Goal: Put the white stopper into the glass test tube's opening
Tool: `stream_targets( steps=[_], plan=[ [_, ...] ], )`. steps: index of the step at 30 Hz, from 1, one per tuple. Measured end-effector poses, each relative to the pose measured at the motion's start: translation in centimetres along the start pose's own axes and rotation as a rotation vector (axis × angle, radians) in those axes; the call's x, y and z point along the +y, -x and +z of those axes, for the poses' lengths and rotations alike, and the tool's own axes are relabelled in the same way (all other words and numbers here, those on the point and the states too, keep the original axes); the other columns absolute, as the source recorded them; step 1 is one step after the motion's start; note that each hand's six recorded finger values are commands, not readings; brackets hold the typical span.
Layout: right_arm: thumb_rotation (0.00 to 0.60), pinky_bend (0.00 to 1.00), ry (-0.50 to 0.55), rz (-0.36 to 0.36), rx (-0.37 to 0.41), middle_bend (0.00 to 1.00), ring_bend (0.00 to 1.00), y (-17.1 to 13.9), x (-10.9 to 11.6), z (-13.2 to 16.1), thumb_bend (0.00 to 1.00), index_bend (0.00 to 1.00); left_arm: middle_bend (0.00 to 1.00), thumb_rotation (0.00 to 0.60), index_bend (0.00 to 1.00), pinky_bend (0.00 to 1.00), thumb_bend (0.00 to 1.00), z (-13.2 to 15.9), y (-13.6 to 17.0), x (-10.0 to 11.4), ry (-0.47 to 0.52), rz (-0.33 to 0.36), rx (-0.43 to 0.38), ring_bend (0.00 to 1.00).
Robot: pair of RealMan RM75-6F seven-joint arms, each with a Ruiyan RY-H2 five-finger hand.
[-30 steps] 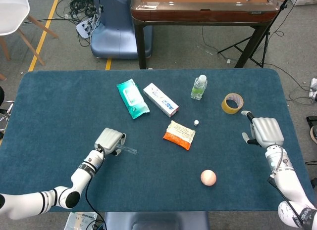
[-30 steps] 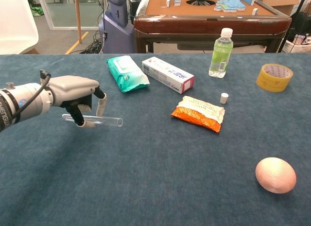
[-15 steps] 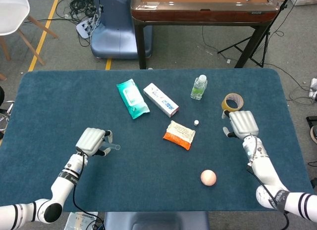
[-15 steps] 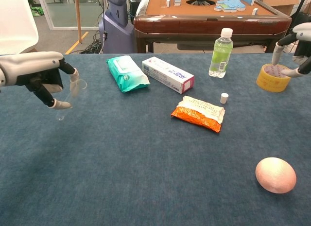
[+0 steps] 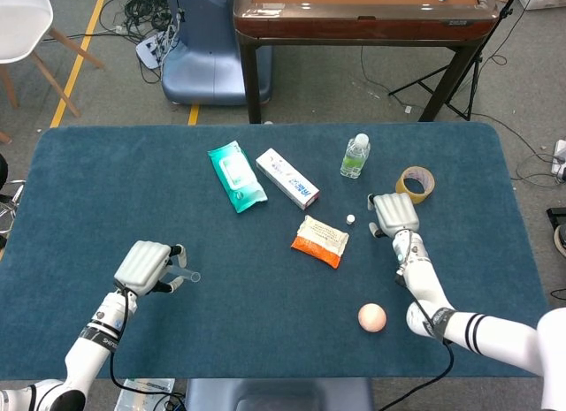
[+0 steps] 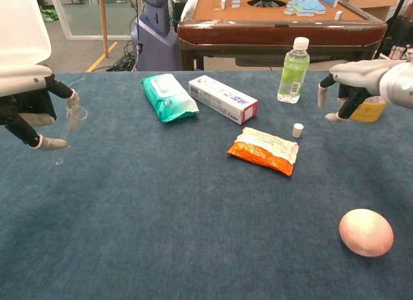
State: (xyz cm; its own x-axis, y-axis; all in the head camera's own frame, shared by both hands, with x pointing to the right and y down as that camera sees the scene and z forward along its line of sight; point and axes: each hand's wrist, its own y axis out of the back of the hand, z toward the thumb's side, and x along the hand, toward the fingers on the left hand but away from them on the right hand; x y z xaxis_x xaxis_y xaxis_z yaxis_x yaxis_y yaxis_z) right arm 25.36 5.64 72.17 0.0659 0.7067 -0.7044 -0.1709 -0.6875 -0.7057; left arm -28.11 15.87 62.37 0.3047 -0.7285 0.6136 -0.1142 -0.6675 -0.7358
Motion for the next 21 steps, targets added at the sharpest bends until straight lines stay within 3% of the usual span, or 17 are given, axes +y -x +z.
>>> stream_targets(
  steps=[3,21],
  plan=[
    [0.6,1.0,-0.001,0.009,0.003,0.9,0.96,0.8,-0.4,1.0,0.22,0.41,1.0,0.6,0.66,1.0,0.27,0.1,0.1,-0.1,0.002,-0.003,-0.002,1.0],
    [0.6,1.0,-0.023,0.027,0.002,0.9,0.96,3.3,-1.8,3.4,0.22,0.44,1.0,0.6,0.66,1.0,0.27,-0.1,0.2,-0.1,0.008,-0.009,0.0,1.0]
  ],
)
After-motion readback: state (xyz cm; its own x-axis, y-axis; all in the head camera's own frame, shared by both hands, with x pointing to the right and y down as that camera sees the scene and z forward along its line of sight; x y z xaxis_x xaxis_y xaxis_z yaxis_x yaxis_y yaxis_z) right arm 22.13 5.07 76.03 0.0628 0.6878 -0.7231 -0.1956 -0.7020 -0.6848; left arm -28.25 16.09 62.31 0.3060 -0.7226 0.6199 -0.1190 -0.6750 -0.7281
